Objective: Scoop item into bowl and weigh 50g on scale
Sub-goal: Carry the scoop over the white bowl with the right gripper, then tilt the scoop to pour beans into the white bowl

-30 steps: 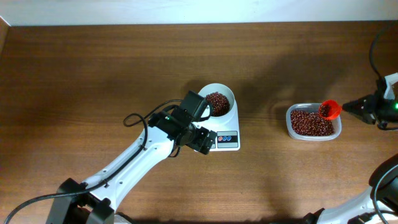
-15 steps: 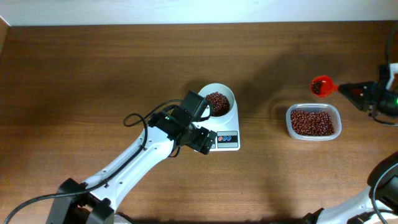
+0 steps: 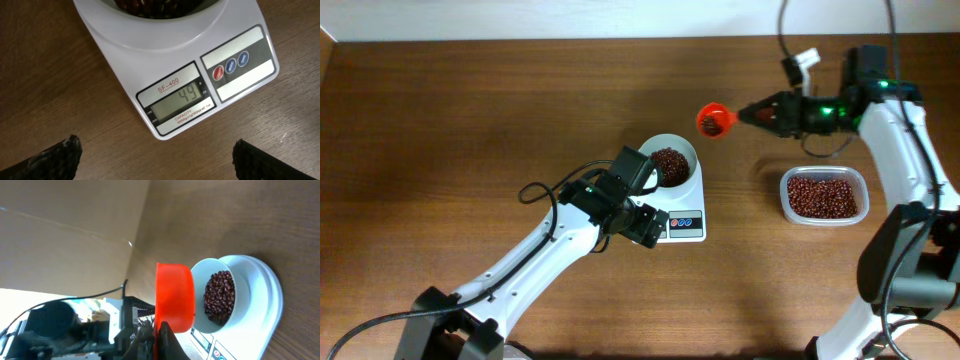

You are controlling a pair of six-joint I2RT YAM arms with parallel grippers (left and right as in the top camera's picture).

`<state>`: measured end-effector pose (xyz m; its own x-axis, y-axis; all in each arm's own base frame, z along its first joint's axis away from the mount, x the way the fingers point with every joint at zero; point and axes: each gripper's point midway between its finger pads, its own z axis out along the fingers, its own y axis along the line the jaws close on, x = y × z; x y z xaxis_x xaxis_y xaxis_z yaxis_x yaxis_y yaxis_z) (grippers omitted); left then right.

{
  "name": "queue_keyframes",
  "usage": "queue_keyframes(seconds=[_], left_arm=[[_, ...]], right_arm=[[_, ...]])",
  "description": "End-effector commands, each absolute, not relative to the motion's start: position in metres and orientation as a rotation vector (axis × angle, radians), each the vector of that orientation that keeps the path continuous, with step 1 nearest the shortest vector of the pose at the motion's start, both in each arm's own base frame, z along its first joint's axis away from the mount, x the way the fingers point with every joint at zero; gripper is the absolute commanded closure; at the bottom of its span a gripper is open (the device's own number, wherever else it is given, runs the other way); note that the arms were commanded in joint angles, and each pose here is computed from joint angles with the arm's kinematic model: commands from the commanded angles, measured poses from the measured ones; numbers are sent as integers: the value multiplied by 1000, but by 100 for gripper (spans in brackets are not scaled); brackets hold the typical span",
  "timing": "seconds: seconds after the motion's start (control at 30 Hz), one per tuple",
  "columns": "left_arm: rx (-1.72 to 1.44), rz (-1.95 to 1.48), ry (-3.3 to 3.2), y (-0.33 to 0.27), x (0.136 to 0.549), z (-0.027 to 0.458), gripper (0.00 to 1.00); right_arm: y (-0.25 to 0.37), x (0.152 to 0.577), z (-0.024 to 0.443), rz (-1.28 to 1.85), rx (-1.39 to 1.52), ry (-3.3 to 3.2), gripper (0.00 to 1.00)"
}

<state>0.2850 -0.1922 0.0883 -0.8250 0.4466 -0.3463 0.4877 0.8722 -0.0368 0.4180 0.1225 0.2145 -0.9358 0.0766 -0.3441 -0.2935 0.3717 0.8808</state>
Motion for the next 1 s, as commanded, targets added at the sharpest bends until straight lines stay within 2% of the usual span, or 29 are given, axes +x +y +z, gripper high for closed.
queue_keyframes(seconds=[0.0,0.27,0.37,0.47,0.63,0.97], left_arm=[[684,-176,2705,-192,285,92,1],[684,-176,2705,-192,285,92,1],[684,-175,2705,-192,285,92,1],[684,-176,2705,-192,285,92,1],[684,-176,2705,-192,285,92,1],[684,-176,2705,-192,285,92,1]], right_arm=[[149,417,212,1498,-233,2390,96],[174,415,191,1319,-326,2489,96],[180,415,196,1305,-361,2480,96],[180,421,208,1146,-427,2500,96],[184,415,221,996,-634,2473,96],[202,403,207,775,-1000,2392,96]])
